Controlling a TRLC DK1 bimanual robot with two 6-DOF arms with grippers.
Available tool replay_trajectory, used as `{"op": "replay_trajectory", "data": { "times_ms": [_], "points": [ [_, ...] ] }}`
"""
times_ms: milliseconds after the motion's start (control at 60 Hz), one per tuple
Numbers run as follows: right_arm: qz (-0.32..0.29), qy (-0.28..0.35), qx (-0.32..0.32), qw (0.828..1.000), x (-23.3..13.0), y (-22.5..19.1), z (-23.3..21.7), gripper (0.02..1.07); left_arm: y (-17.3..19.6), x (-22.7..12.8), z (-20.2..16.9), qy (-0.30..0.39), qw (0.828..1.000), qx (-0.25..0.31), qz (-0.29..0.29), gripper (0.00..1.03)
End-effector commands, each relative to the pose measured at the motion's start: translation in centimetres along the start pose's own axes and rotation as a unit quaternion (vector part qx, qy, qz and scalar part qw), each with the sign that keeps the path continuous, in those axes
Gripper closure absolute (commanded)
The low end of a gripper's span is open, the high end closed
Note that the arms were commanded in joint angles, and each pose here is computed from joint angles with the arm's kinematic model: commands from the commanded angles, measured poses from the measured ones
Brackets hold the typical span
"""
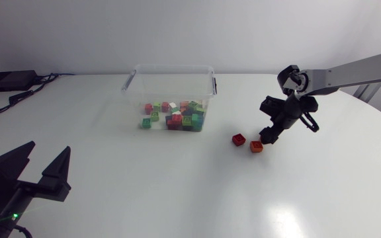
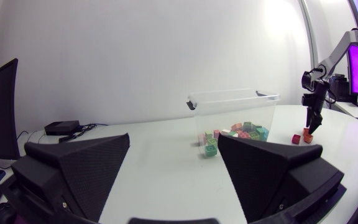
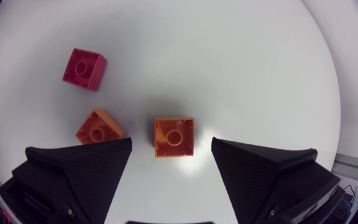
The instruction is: Place the duplo bricks in the container
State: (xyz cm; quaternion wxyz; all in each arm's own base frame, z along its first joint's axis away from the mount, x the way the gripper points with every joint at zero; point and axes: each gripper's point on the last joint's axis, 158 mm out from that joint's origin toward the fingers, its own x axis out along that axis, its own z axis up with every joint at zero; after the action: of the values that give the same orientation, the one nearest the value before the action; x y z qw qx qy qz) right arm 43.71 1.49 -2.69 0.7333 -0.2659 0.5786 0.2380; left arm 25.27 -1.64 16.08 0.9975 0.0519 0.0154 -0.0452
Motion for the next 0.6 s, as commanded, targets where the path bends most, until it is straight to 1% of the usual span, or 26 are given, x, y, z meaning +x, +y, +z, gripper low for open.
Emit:
{"op": "replay_trajectory", "data": {
  "times_ms": [0, 17, 67, 117, 217, 283, 333, 483, 583],
  "points": [
    [0.002, 0.008, -0.015, 1.000, 0.80, -0.15, 0.06, 0.17, 0.04, 0.06, -0.43, -0.001, 1.000, 0.005, 0.001, 0.05],
    [0.002, 0.008, -0.015, 1.000, 0.86, -0.18, 0.04, 0.17, 0.04, 0.06, -0.43, -0.001, 1.000, 0.005, 0.001, 0.05],
    [0.002, 0.008, -0.018, 1.000, 0.98, -0.13, 0.02, 0.24, 0.04, 0.06, -0.43, -0.001, 1.000, 0.005, 0.001, 0.05],
    [0.000, 0.005, -0.018, 1.000, 1.10, -0.24, 0.14, 0.29, 0.04, 0.06, -0.43, -0.001, 1.000, 0.005, 0.001, 0.05],
    [0.000, 0.004, -0.017, 1.000, 1.22, -0.30, 0.15, 0.35, 0.04, 0.06, -0.43, -0.001, 1.000, 0.005, 0.001, 0.05],
    [-0.003, 0.001, -0.017, 1.000, 1.24, -0.51, 0.32, 0.44, 0.07, 0.06, -0.43, -0.001, 1.000, 0.005, 0.001, 0.05],
    [-0.003, -0.001, -0.019, 1.000, 1.27, -0.55, 0.42, 0.48, 0.04, 0.06, -0.43, -0.001, 1.000, 0.005, 0.001, 0.05],
    [-0.003, 0.000, -0.018, 1.000, 1.50, -0.70, 0.47, 0.49, 0.04, 0.06, -0.43, -0.001, 1.000, 0.005, 0.001, 0.05],
    [-0.004, -0.004, -0.018, 1.000, 1.53, -0.83, 0.60, 0.63, 0.04, 0.06, -0.43, -0.001, 1.000, 0.005, 0.001, 0.05]
  ]
}}
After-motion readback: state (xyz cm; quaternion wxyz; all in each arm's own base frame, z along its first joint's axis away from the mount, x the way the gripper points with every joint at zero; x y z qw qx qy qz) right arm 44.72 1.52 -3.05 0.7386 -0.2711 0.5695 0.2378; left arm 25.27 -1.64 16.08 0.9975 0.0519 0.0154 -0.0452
